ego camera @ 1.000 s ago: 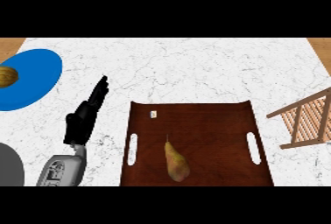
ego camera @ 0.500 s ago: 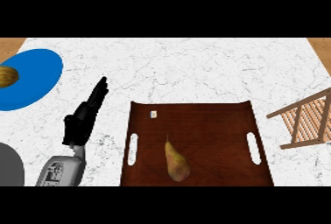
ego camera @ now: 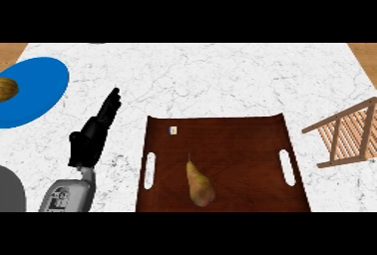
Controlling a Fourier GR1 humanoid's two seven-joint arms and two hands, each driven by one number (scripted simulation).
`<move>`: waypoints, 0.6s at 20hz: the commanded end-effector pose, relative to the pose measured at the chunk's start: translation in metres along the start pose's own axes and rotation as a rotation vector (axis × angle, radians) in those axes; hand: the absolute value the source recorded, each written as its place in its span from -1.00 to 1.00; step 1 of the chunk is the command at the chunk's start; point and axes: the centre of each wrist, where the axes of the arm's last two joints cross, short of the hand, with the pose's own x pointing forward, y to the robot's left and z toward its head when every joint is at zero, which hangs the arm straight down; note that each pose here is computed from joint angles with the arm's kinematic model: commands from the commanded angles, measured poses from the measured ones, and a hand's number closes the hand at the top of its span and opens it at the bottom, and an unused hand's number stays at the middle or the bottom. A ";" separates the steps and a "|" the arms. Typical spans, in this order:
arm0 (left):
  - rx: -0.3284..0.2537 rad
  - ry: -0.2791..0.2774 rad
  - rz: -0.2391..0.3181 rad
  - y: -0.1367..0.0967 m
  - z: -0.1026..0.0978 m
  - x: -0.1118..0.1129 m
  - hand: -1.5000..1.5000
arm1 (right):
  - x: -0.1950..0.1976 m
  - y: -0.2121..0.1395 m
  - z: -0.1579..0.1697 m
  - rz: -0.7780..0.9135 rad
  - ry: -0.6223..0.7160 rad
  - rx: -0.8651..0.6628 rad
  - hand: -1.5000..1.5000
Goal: Pick the can from the tray and place it in the tiered shelf
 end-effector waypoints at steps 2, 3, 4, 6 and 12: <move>0.009 0.013 0.010 0.011 0.009 -0.007 0.00 | -0.007 -0.057 0.006 0.081 0.111 0.029 -1.00; 0.023 0.006 -0.004 0.009 0.010 -0.016 0.00 | -0.028 -0.063 0.010 0.132 0.115 0.039 -1.00; 0.020 0.008 0.017 0.009 0.005 -0.009 0.00 | -0.022 -0.073 0.012 0.111 0.140 0.045 -1.00; 0.034 0.008 0.018 0.003 0.005 -0.009 0.00 | -0.029 -0.092 0.020 0.133 0.132 0.065 -1.00; 0.048 0.032 0.004 0.022 0.018 -0.015 0.00 | -0.037 -0.125 0.038 0.175 0.106 0.142 -1.00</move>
